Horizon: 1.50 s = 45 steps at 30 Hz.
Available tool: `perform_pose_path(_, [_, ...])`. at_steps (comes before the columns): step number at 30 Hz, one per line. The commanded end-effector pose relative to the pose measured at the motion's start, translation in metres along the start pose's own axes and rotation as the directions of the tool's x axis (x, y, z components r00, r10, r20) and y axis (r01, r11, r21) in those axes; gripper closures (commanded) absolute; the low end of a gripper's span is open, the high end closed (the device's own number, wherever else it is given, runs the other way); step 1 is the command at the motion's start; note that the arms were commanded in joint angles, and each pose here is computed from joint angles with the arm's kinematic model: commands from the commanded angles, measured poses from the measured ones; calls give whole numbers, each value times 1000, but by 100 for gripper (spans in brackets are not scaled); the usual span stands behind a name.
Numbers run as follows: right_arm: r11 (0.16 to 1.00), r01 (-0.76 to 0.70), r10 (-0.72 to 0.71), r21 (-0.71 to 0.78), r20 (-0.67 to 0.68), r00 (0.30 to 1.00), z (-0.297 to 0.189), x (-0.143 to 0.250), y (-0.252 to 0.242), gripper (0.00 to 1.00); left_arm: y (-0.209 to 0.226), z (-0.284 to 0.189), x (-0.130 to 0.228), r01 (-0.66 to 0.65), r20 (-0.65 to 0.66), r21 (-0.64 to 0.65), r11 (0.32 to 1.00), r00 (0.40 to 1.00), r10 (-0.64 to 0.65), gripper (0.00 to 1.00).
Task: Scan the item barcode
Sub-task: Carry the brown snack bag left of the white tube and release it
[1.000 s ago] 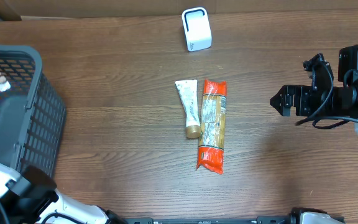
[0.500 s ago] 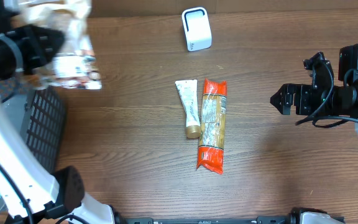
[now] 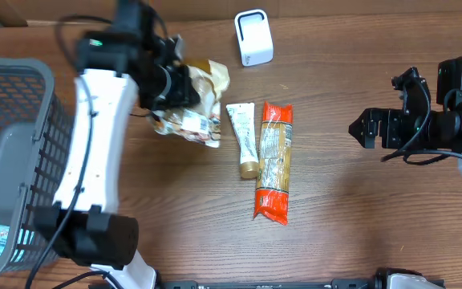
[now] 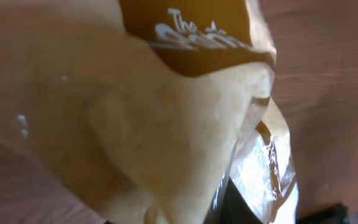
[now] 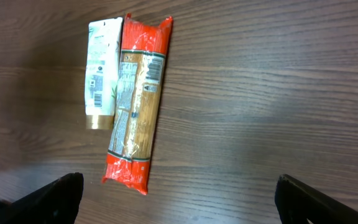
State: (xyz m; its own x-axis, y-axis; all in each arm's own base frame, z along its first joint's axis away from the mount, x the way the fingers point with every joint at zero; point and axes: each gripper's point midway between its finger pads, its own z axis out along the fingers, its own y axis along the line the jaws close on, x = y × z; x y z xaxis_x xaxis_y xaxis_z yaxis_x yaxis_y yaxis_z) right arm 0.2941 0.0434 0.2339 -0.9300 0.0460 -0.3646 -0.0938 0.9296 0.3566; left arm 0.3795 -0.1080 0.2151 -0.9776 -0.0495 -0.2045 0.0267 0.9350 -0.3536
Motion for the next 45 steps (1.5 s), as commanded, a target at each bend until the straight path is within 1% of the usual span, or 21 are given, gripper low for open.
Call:
perform_pose_path(1, [1000,15,-15,2,29,999,-7,-6,4,0,12,55,19,91,-68,-47,995,993,-94,86])
perform_pose_path(6, [1000,15,-15,2,29,999,-7,-6,4,0,6,124,44,97,-90,22,995,991,-95,85])
perform_pose_path(9, [1000,15,-15,2,29,999,-7,-6,4,0,5,147,60,89,-104,33,996,991,-85,81])
perform_pose_path(11, [1000,15,-15,2,29,999,-7,-6,4,0,5,155,67,82,-114,32,996,990,-78,72])
perform_pose_path(12, [1000,15,-15,2,29,999,-7,-6,4,0,5,156,69,81,-118,31,996,990,-76,64])
perform_pose_path(14, [1000,15,-15,2,29,999,-7,-6,4,0,5,157,71,78,-121,28,997,990,-74,41])
perform_pose_path(15, [1000,15,-15,2,29,999,-7,-6,4,0,5,157,71,78,-122,31,996,990,-74,35])
perform_pose_path(18, [1000,15,-15,2,29,999,-7,-6,4,0,2,155,68,77,-120,44,996,990,-72,23])
perform_pose_path(21, [1000,14,-14,2,28,1000,-7,-6,4,0,-5,147,60,44,-102,64,997,994,-38,18])
perform_pose_path(22, [1000,14,-14,2,26,1000,-7,-5,4,0,-9,141,55,24,-98,71,997,995,-17,15])
perform_pose_path(25, [1000,13,-13,2,26,1000,-7,-5,4,0,-22,111,38,-34,-78,77,996,996,40,10])
perform_pose_path(27, [1000,14,-14,2,26,1000,-7,-5,4,0,-30,87,26,-67,-55,65,996,996,71,9])
perform_pose_path(32, [1000,13,-13,2,26,1000,-7,-5,4,0,-40,5,-7,-111,62,-56,992,991,114,6])
perform_pose_path(33, [1000,13,-13,2,26,1000,-7,-5,4,0,-44,-12,-12,-124,92,-67,990,987,130,5])
perform_pose_path(35, [1000,13,-13,2,26,1000,-7,-5,4,0,-54,-42,-17,-161,140,-62,985,976,168,0])
perform_pose_path(38, [1000,14,-14,2,26,1000,-7,-5,4,0,-66,-80,-18,-206,202,-59,977,956,214,0])
perform_pose_path(41, [1000,13,-13,2,26,1000,-7,-5,4,0,-63,-108,-17,-190,243,-73,979,949,202,1])
perform_pose_path(43, [1000,13,-13,1,25,1000,-7,-5,4,0,-47,-132,-17,-112,288,-98,989,948,136,0])
perform_pose_path(45, [1000,12,-12,1,22,1000,-7,-4,4,0,-25,-161,-17,-18,351,-107,994,935,55,0])
